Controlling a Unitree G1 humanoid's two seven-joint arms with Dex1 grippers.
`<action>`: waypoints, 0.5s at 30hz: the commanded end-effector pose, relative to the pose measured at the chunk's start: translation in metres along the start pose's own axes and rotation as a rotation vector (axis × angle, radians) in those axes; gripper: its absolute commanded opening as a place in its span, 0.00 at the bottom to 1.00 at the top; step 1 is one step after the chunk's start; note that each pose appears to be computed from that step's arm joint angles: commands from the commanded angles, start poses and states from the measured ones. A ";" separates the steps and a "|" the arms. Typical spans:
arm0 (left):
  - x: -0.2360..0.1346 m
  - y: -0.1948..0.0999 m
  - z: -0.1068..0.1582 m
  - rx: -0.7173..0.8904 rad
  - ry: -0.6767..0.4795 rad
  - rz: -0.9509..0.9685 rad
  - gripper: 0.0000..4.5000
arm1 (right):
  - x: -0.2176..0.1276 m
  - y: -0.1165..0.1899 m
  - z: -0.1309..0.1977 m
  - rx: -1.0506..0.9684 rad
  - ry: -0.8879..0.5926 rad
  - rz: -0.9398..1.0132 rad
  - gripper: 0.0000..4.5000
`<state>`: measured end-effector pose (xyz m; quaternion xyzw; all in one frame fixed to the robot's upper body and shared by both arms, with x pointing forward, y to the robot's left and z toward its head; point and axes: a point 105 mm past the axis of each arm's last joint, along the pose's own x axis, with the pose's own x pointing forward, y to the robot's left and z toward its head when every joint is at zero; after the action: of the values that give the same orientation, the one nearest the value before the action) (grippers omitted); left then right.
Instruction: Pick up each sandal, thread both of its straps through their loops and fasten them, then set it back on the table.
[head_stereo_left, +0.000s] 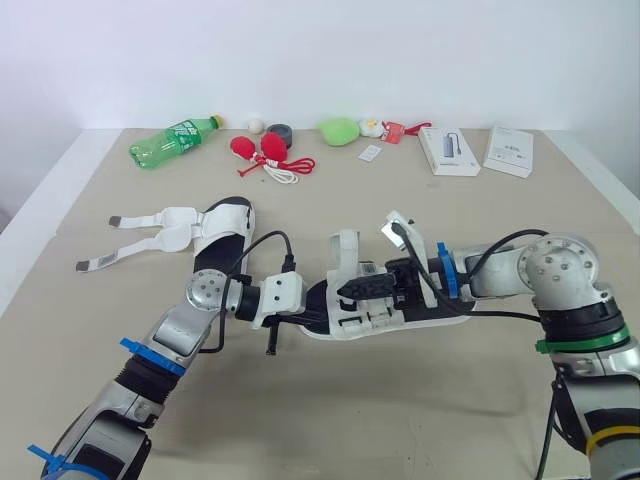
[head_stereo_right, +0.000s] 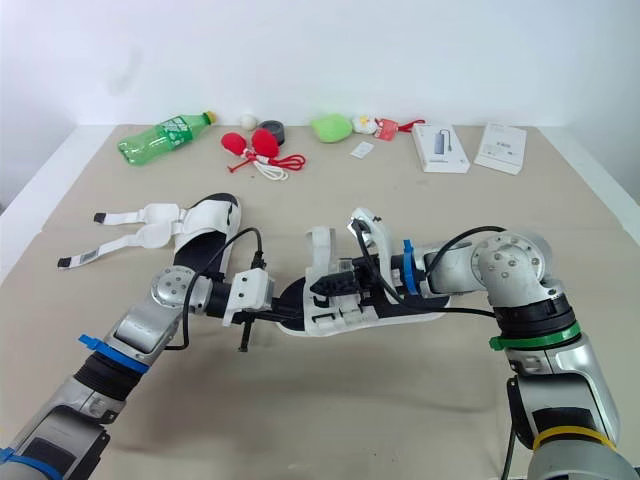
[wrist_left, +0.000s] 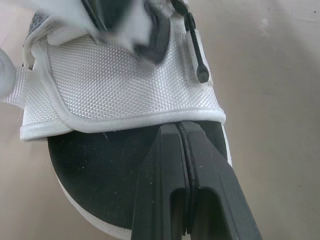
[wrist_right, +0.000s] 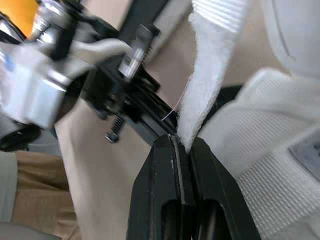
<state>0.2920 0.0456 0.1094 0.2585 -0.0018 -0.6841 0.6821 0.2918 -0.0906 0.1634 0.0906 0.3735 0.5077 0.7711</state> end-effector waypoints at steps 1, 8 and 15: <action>0.001 -0.005 -0.006 -0.008 0.028 -0.016 0.00 | -0.004 0.009 0.006 -0.029 0.004 0.037 0.01; 0.000 -0.005 -0.008 -0.007 0.033 -0.011 0.00 | -0.005 0.016 0.000 0.009 0.051 0.084 0.01; 0.001 -0.006 -0.008 -0.004 0.034 -0.015 0.00 | -0.002 0.008 -0.010 0.057 0.070 0.053 0.01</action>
<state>0.2921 0.0461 0.1092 0.2594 -0.0022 -0.6832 0.6826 0.2787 -0.0866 0.1624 0.1060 0.4124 0.5287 0.7343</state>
